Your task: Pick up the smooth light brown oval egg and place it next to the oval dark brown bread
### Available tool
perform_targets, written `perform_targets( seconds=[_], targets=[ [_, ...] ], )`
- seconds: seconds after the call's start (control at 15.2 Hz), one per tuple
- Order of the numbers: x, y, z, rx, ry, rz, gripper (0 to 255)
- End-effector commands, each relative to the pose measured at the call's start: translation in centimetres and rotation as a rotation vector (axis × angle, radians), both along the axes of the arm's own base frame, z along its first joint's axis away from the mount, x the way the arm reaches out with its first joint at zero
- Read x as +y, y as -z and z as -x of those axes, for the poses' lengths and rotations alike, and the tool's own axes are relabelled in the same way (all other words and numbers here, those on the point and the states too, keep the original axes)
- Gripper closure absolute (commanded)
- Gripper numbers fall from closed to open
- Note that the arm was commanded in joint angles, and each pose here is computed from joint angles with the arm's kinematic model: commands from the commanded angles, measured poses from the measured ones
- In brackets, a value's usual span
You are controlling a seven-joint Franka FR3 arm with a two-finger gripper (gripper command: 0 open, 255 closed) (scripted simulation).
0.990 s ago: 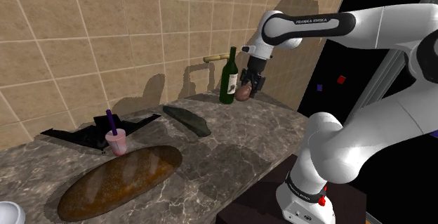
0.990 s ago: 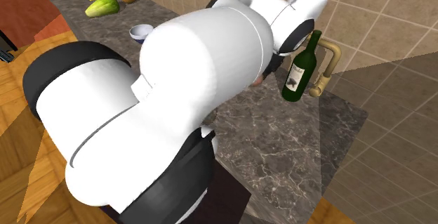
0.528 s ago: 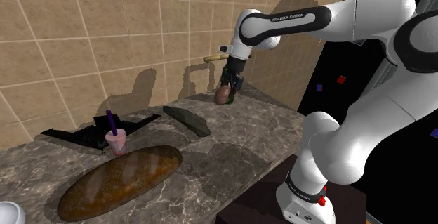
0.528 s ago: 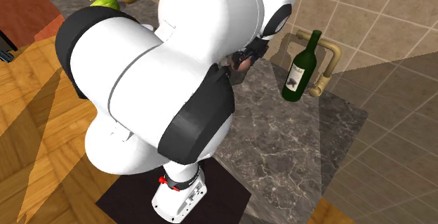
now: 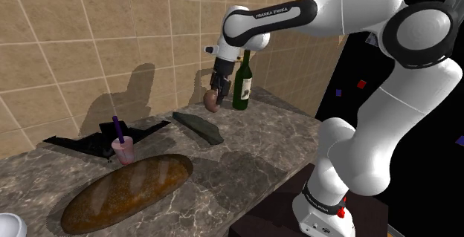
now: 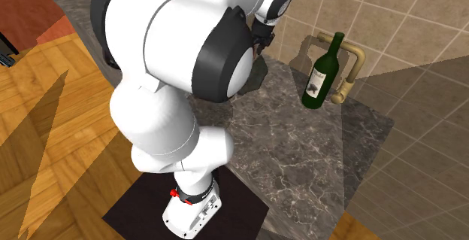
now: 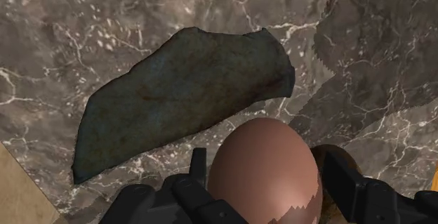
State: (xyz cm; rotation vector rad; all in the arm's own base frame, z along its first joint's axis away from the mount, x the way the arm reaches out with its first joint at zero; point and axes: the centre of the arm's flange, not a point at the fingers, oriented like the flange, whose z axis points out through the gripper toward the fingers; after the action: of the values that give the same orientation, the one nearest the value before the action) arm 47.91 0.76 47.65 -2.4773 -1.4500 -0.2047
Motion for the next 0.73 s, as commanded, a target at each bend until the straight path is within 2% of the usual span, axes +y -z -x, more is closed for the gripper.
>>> perform_targets(
  seconds=[0.0,0.53,0.66],
  targets=[
    [2.2,0.3,-1.8,0.0,0.001,0.0,255],
    [10.9,0.3,-9.0,0.0,0.001,0.0,255],
    [10.9,1.4,-9.0,0.0,0.001,0.0,255]
  ],
)
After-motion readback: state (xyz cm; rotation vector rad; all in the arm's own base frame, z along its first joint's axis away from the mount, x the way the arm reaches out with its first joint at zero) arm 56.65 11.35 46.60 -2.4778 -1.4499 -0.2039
